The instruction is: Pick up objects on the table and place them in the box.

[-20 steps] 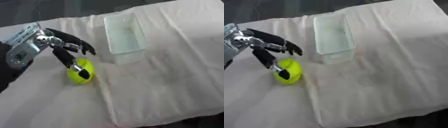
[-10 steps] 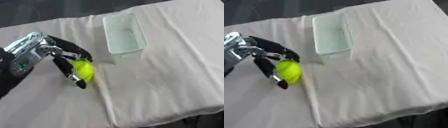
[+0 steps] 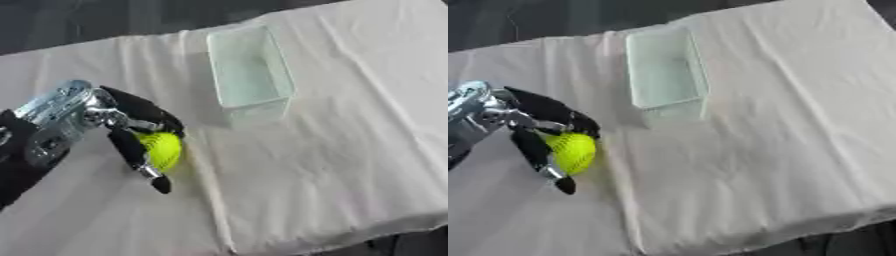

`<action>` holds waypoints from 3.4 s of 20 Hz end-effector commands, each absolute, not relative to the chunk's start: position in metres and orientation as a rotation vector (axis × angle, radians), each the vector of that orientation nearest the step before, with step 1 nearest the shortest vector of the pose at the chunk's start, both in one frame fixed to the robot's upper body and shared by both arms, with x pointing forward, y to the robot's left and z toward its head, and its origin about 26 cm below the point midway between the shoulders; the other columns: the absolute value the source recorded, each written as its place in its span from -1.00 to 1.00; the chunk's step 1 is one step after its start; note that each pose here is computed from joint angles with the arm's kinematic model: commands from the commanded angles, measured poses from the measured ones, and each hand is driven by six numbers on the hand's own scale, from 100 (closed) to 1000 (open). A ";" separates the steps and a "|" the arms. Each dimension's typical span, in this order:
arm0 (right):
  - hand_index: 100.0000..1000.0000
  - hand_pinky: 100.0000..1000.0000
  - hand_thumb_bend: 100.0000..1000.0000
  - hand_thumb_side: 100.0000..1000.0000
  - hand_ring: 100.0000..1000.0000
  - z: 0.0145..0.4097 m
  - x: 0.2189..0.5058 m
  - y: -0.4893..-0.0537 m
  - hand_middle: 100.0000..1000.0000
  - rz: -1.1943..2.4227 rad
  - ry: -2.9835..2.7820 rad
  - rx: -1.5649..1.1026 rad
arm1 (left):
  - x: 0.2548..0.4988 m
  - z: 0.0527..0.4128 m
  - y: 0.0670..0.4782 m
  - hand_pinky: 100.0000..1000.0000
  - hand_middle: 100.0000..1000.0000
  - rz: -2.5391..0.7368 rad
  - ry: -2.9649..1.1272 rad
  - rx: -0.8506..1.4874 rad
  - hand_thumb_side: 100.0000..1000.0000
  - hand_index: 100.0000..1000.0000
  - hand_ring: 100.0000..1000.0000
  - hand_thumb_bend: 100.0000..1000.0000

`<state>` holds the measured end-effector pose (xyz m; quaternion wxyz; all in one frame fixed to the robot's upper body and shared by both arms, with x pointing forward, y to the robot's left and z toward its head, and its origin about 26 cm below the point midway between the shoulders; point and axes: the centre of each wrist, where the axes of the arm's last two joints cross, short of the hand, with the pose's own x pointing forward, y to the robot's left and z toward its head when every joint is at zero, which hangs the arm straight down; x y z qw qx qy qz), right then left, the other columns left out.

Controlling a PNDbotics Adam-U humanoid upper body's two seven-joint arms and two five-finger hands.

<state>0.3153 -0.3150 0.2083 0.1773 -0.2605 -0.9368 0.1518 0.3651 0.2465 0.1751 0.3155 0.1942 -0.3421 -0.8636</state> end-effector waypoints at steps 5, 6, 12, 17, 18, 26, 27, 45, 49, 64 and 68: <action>0.79 0.09 -1.00 1.00 0.33 0.220 0.315 -0.317 0.43 0.420 -2.686 -0.756 | 0.368 0.174 0.253 -0.07 1.00 -2.248 -0.884 0.579 0.16 0.90 0.44 0.64; 0.79 0.09 -1.00 1.00 0.33 0.220 0.315 -0.317 0.43 0.416 -2.688 -0.755 | 0.368 0.171 0.254 -0.13 1.00 -2.228 -0.905 0.602 0.22 0.89 0.38 0.64; 0.79 0.09 -1.00 1.00 0.33 0.221 0.315 -0.316 0.43 0.390 -2.696 -0.755 | 0.366 0.124 0.265 -0.80 0.64 -1.900 -1.373 0.804 0.27 0.45 -0.14 0.57; 0.79 0.09 -1.00 1.00 0.33 0.220 0.315 -0.315 0.43 0.384 -2.698 -0.752 | 0.365 0.087 0.274 -1.00 0.13 -1.727 -1.564 0.986 -0.30 -0.12 -0.65 0.37; 0.79 0.09 -1.00 1.00 0.33 0.220 0.315 -0.315 0.43 0.384 -2.698 -0.752 | 0.365 0.084 0.275 -1.00 0.15 -1.722 -1.583 1.004 -0.28 -0.11 -0.64 0.36; 0.79 0.09 -1.00 1.00 0.33 0.220 0.314 -0.315 0.43 0.390 -2.696 -0.748 | 0.365 0.077 0.278 -1.00 0.08 -1.799 -1.507 1.032 -0.40 -0.17 -0.61 0.26; 0.79 0.09 -1.00 1.00 0.33 0.219 0.314 -0.316 0.43 0.392 -2.695 -0.748 | 0.364 0.081 0.278 -1.00 0.10 -1.803 -1.502 1.034 -0.35 -0.15 -0.58 0.24; 0.79 0.09 -1.00 1.00 0.34 0.211 0.314 -0.323 0.43 0.442 -2.645 -0.761 | 0.293 0.330 0.272 -1.00 0.16 -1.741 -1.795 1.106 -0.33 -0.07 -0.52 0.14; 0.79 0.09 -1.00 1.00 0.34 0.211 0.314 -0.324 0.43 0.446 -2.641 -0.764 | 0.291 0.339 0.275 -1.00 0.16 -1.733 -1.793 1.145 -0.34 -0.07 -0.52 0.14; 0.80 0.08 -1.00 1.00 0.33 0.212 0.316 -0.324 0.42 0.473 -2.638 -0.762 | 0.295 0.360 0.253 -1.00 0.11 -1.712 -1.794 1.139 -0.33 -0.09 -0.52 0.13; 0.80 0.08 -1.00 1.00 0.33 0.214 0.317 -0.320 0.42 0.483 -2.649 -0.741 | 0.314 0.362 0.247 -1.00 0.09 -1.711 -1.767 1.139 -0.31 -0.09 -0.51 0.13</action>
